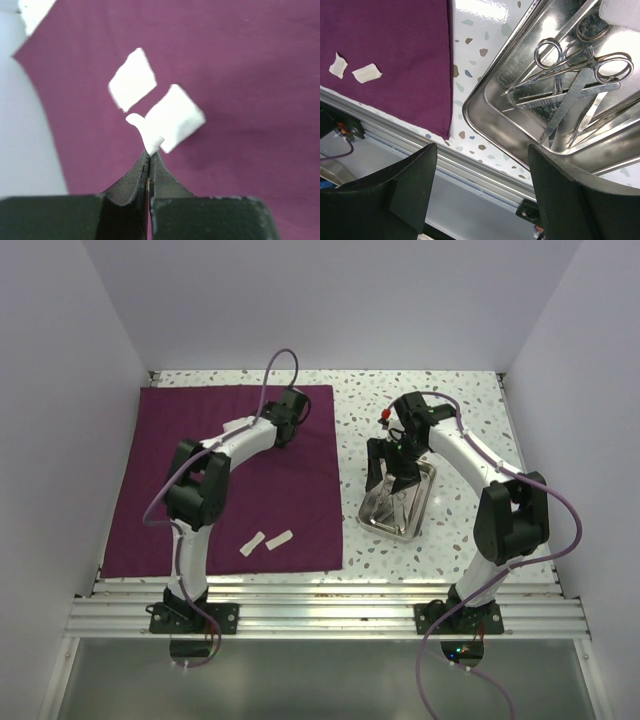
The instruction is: Prepare the surgical pack
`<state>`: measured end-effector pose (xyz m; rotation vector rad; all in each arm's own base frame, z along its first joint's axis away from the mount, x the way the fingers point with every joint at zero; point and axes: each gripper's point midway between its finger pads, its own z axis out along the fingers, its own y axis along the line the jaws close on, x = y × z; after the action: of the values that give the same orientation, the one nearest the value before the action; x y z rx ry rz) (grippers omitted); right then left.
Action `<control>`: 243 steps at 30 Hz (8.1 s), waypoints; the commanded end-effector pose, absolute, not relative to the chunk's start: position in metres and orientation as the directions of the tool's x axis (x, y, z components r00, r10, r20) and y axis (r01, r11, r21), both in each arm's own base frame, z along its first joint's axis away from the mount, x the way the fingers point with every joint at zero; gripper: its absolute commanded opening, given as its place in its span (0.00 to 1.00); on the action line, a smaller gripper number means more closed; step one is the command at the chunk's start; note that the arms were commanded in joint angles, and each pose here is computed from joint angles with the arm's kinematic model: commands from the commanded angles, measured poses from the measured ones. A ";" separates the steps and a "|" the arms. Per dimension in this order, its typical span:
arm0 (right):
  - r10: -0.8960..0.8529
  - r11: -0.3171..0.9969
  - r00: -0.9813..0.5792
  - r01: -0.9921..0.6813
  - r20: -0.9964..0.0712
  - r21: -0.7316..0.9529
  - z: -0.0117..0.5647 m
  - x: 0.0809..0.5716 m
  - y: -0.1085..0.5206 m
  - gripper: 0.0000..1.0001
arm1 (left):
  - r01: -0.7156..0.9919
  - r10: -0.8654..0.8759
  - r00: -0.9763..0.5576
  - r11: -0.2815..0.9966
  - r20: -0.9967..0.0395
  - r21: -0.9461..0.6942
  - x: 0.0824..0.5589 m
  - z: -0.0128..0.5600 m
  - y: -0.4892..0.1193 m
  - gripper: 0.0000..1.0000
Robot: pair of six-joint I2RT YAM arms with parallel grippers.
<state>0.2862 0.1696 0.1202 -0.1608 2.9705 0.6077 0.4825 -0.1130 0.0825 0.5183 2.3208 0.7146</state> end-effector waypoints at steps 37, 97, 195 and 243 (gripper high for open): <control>-0.115 0.912 -0.988 -0.148 -0.108 0.382 0.122 0.283 0.167 0.77 | 0.243 0.644 -0.676 0.653 -0.358 0.717 0.509 0.038 -0.101 0.00; -0.113 0.907 -0.987 -0.149 -0.113 0.395 0.123 0.279 0.168 0.77 | 0.207 0.490 -0.778 0.790 -0.393 0.577 0.497 0.013 -0.100 0.37; -0.141 0.871 -0.990 -0.137 -0.028 0.472 0.112 0.243 0.192 0.78 | 0.266 0.694 -0.661 0.573 -0.286 0.776 0.546 0.050 -0.049 0.00; -0.140 0.862 -0.990 -0.129 -0.014 0.491 0.108 0.248 0.199 0.79 | 0.226 0.650 -0.684 0.619 -0.330 0.752 0.535 0.051 -0.060 0.36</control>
<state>0.2410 0.1897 0.1002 -0.2055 3.0850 0.7494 0.5285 -0.0559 0.0314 0.7674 2.3020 0.9209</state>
